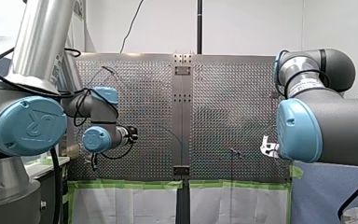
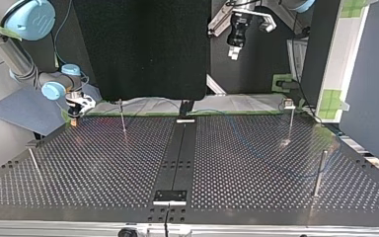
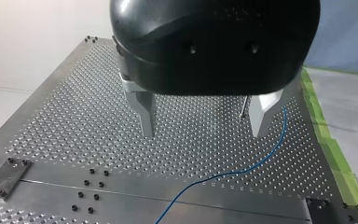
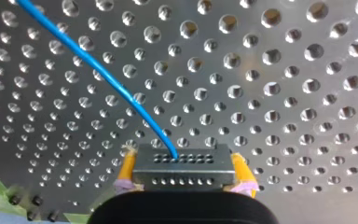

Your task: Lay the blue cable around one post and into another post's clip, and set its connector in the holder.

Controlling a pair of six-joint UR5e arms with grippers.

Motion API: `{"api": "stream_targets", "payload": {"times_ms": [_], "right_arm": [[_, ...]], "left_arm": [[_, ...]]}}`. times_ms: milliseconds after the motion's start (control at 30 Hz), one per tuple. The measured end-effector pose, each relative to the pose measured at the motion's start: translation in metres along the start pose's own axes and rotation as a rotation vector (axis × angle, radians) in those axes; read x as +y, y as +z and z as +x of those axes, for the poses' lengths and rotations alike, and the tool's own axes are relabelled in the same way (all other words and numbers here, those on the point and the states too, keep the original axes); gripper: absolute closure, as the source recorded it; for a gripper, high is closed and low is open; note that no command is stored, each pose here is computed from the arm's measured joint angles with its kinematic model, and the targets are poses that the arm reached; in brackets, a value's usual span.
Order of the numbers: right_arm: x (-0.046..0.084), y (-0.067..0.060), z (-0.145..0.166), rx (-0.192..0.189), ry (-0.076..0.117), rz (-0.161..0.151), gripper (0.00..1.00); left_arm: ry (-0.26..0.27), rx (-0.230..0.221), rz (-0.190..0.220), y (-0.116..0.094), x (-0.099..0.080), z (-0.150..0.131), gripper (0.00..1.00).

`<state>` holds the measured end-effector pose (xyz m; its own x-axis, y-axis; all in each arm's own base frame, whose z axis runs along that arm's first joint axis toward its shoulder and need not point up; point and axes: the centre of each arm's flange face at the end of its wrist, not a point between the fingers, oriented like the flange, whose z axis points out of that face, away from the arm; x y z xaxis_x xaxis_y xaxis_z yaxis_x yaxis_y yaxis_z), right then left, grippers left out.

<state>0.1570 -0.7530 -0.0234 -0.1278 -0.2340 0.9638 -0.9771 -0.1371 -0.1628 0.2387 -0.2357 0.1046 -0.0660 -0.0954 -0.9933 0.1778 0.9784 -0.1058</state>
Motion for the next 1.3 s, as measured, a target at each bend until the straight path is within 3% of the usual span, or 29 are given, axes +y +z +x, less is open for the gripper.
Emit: {"api": "stream_targets", "payload": {"times_ms": [467,667,767,1067,1300], "right_arm": [[-0.012,-0.010,0.019,-0.010,-0.016,0.025,1.00],[-0.019,-0.019,0.037,0.028,0.010,0.039,1.00],[-0.028,-0.025,0.046,0.049,0.017,0.050,1.00],[-0.068,-0.051,0.061,0.047,-0.018,0.076,1.00],[-0.087,-0.068,0.077,0.087,-0.005,0.090,1.00]], "left_arm": [[0.000,0.002,-0.007,0.001,0.001,0.000,0.01],[0.001,0.003,-0.007,0.000,0.001,0.000,0.01],[0.001,0.005,-0.006,0.000,0.001,0.000,0.01],[0.004,0.015,-0.003,-0.001,0.001,0.001,0.01],[0.004,0.016,-0.001,-0.002,0.000,0.002,0.01]]}}
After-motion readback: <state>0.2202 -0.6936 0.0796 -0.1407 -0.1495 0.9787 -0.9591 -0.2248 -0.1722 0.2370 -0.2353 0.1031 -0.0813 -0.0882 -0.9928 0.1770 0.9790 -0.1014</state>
